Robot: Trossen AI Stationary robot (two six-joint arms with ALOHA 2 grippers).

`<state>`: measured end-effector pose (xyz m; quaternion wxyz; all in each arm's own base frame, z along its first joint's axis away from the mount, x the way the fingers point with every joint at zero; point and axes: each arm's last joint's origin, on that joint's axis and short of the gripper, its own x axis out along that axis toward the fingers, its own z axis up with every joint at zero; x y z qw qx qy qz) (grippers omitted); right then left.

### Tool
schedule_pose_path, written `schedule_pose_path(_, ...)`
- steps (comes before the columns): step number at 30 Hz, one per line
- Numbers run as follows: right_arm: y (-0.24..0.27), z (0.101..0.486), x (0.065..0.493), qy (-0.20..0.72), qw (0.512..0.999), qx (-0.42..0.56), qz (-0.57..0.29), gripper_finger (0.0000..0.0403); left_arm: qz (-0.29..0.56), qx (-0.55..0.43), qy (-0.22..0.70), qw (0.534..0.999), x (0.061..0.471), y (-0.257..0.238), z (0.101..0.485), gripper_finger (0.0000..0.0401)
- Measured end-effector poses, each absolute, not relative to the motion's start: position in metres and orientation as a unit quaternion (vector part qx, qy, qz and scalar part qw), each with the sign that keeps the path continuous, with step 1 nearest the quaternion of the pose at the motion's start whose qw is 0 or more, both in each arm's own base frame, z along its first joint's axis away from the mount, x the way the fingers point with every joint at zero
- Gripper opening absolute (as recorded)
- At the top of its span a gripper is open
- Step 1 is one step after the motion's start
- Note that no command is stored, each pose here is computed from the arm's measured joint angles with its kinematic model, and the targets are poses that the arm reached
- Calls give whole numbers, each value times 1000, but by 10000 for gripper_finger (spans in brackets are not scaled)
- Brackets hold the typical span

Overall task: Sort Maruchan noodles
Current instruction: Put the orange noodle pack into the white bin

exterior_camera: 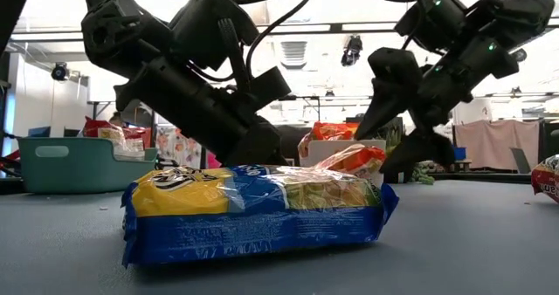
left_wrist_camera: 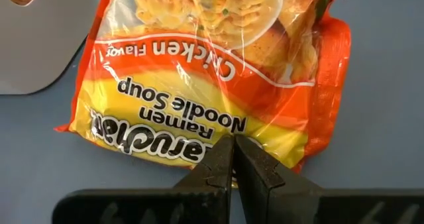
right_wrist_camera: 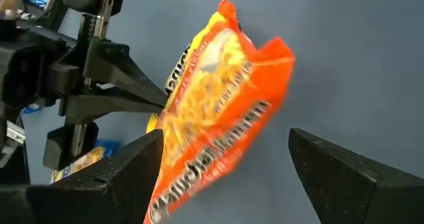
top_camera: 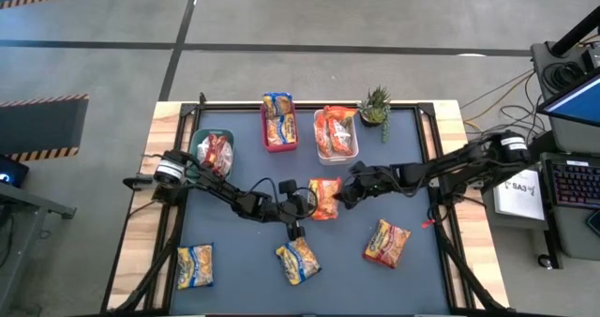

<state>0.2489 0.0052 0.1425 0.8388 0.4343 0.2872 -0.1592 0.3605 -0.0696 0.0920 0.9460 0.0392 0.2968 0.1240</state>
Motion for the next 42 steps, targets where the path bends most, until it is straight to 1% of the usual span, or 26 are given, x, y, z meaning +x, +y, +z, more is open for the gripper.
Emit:
schedule_pose_path(7,6,131,267,256,858,426,-130,313,124,39,296,946,361,-69,92,0)
schedule_pose_path(11,6,128,275,261,861,416,-130,309,124,39,296,946,360,-69,92,0)
schedule_pose_path(15,6,124,280,268,860,415,-130,287,124,38,295,947,361,-70,92,0)
schedule_pose_path(23,6,126,280,265,865,407,-125,223,124,38,293,947,361,-70,92,0)
schedule_pose_path(28,6,126,280,266,865,406,-125,197,124,38,293,947,361,-70,92,0)
schedule_pose_path(34,6,126,280,265,866,405,-127,179,124,37,293,947,361,-70,92,0)
schedule_pose_path(42,6,126,280,265,867,404,-127,176,123,37,292,948,361,-70,92,0)
